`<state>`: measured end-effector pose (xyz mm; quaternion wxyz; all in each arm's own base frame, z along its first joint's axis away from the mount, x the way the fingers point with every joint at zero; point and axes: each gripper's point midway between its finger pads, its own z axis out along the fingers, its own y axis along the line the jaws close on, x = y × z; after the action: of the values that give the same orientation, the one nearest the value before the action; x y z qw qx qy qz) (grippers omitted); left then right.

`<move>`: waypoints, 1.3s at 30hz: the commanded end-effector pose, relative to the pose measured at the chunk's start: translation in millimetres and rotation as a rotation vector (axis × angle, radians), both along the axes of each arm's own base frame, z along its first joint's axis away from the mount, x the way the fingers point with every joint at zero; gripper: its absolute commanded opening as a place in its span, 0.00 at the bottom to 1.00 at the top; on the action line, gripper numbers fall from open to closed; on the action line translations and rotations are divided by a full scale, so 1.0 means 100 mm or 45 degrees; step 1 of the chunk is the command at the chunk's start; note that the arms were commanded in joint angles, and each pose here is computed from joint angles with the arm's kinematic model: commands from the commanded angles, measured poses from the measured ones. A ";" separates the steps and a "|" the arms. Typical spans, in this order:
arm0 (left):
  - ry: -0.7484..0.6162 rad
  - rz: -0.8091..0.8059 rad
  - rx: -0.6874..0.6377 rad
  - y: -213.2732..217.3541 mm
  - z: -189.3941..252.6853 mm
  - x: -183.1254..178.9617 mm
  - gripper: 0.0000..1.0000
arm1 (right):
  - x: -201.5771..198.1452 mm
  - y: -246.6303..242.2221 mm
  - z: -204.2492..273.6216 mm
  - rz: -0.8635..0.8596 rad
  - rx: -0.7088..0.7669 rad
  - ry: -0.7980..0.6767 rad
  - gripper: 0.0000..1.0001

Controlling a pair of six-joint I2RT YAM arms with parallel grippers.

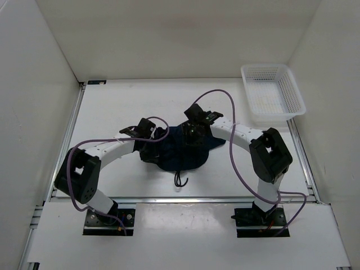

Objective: Fold and stack the shorts
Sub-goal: Flatten the shorts out

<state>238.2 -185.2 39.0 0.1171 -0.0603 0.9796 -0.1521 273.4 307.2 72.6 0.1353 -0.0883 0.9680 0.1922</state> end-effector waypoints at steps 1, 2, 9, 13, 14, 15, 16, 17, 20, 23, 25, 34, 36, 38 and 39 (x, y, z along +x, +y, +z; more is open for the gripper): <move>-0.108 -0.009 -0.036 -0.10 0.17 0.20 0.12 | 0.05 0.21 0.10 0.014 0.105 -0.001 0.51; -0.121 -0.020 -0.039 -0.11 0.20 0.23 0.10 | 0.07 0.23 0.14 0.005 0.115 -0.005 0.48; -0.229 -0.036 -0.131 -0.19 0.57 0.33 0.10 | 0.08 0.17 0.49 -0.029 0.135 -0.144 0.94; -0.233 -0.046 -0.152 -0.20 0.61 0.35 0.10 | 0.00 0.17 0.33 -0.005 0.072 -0.123 0.94; -0.233 -0.046 -0.152 -0.20 0.61 0.35 0.10 | -0.03 0.19 0.29 0.007 0.063 -0.113 0.94; -0.229 -0.051 -0.161 -0.21 0.61 0.34 0.10 | -0.05 0.18 0.25 0.007 0.054 -0.105 0.93; -0.229 -0.051 -0.161 -0.21 0.61 0.34 0.10 | -0.08 0.20 0.20 0.019 0.043 -0.092 0.91; -0.230 -0.051 -0.162 -0.20 0.64 0.32 0.10 | -0.06 0.19 0.20 -0.001 0.035 -0.097 0.85; -0.251 -0.045 -0.183 -0.18 0.73 0.32 0.10 | -0.04 0.16 0.07 -0.014 -0.010 -0.090 0.65; -0.306 -0.016 -0.196 -0.11 0.92 0.43 0.10 | 0.04 0.13 0.05 -0.038 -0.032 -0.086 0.19; -0.397 -0.028 -0.199 -0.04 1.19 0.58 0.10 | 0.25 0.17 0.28 -0.061 0.010 -0.154 0.00; -0.780 0.140 -0.028 0.74 3.07 1.40 0.10 | 1.54 0.19 2.41 -0.124 0.332 -0.694 0.00; -0.960 0.192 -0.067 0.89 3.71 1.38 0.10 | 1.58 0.12 3.16 -0.149 0.486 -0.849 0.00; -1.071 0.196 -0.112 0.93 4.05 1.27 0.10 | 1.58 -0.02 3.59 -0.170 0.578 -0.950 0.00; -1.171 0.180 -0.174 0.90 4.31 1.13 0.10 | 1.49 -0.11 3.87 -0.167 0.636 -1.023 0.00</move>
<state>405.7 -102.7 410.6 0.4932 -0.0847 0.8422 -0.2004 447.1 321.5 376.2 0.4654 -0.0435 0.8234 0.3218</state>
